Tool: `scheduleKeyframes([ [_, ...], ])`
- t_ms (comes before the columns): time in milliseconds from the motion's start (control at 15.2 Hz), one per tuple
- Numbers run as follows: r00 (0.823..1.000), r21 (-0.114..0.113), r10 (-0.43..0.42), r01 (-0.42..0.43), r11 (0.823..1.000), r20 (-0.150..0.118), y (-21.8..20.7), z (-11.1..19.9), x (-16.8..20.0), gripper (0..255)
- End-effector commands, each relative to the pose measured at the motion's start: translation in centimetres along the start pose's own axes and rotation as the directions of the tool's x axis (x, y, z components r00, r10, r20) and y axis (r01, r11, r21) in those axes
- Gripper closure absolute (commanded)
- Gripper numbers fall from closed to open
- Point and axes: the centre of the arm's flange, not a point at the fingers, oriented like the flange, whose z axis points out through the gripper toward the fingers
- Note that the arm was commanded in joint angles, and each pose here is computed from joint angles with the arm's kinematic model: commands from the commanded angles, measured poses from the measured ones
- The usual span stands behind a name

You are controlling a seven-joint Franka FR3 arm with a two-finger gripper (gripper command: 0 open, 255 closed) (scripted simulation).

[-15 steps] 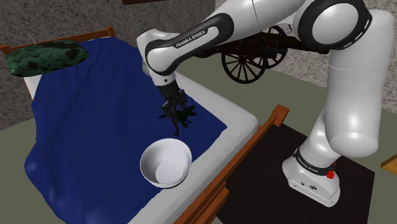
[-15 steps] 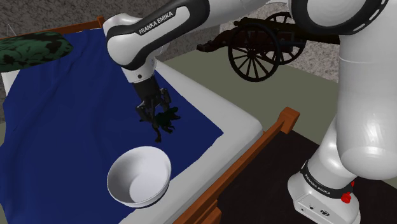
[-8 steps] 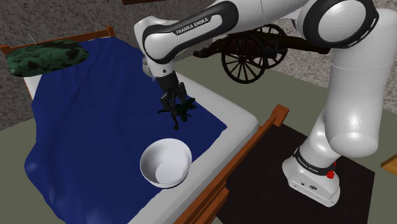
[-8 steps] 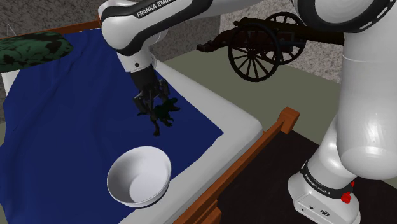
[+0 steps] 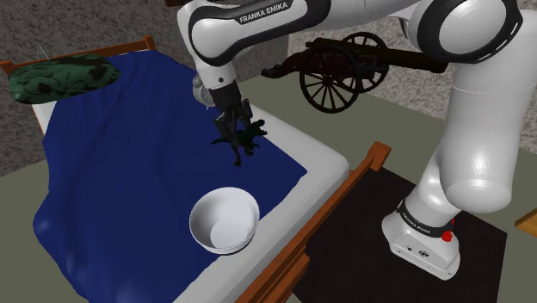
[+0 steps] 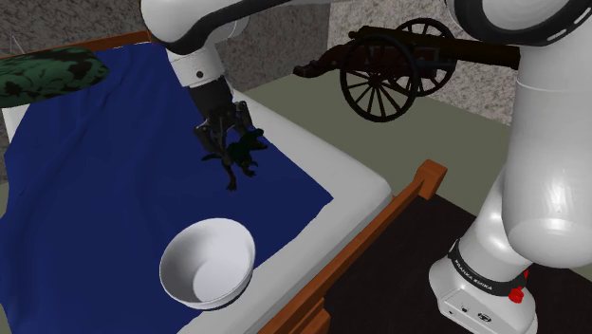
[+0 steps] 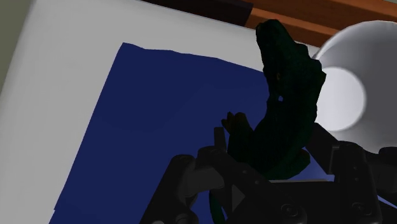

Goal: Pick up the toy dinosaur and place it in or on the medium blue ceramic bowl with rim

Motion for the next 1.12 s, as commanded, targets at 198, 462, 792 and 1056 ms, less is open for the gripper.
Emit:
scheduleKeyframes([
  [198,1.0,0.0,0.0,0.0,1.0,0.0,-0.3,-2.3,-0.9,255],
  [462,1.0,0.0,0.0,0.0,1.0,0.0,-5.3,-1.5,-2.5,255],
  [792,1.0,0.0,0.0,0.0,1.0,0.0,-11.5,-0.5,-4.5,255],
  [1056,1.0,0.0,0.0,0.0,1.0,0.0,-16.4,0.2,-6.2,255],
])
